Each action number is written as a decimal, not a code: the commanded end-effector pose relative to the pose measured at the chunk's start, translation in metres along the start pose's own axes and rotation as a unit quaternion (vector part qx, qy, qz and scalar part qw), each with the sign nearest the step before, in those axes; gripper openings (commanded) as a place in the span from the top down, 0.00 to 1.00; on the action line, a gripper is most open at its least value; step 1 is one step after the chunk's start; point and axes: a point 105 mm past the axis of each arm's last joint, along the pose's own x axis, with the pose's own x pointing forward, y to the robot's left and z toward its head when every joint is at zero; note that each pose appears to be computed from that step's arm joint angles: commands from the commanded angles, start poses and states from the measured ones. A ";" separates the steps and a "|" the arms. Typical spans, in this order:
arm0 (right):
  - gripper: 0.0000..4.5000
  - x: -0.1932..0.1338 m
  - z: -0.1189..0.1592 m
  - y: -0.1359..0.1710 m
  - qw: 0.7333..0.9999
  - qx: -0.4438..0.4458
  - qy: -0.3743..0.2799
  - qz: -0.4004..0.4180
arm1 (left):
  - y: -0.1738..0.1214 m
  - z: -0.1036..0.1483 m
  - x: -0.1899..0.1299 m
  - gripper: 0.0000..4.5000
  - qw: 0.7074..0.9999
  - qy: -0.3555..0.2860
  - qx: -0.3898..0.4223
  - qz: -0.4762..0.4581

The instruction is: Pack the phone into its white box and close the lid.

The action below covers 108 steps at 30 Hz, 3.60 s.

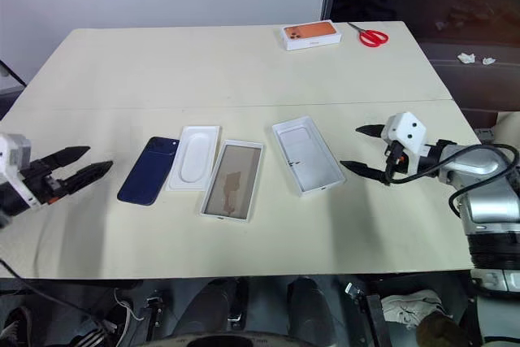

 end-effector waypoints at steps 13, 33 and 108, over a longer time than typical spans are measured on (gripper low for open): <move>0.01 0.036 0.051 0.024 0.996 -0.044 -0.066 0.046 | -0.061 -0.010 0.049 0.00 0.994 0.050 -0.094 -0.033; 0.01 0.045 0.061 0.026 0.994 -0.046 -0.083 0.048 | -0.079 -0.044 0.076 0.00 0.968 0.128 -0.215 0.001; 0.06 0.172 0.065 0.054 0.989 -0.087 -0.010 0.119 | -0.071 -0.026 0.066 1.00 0.933 0.077 -0.350 -0.045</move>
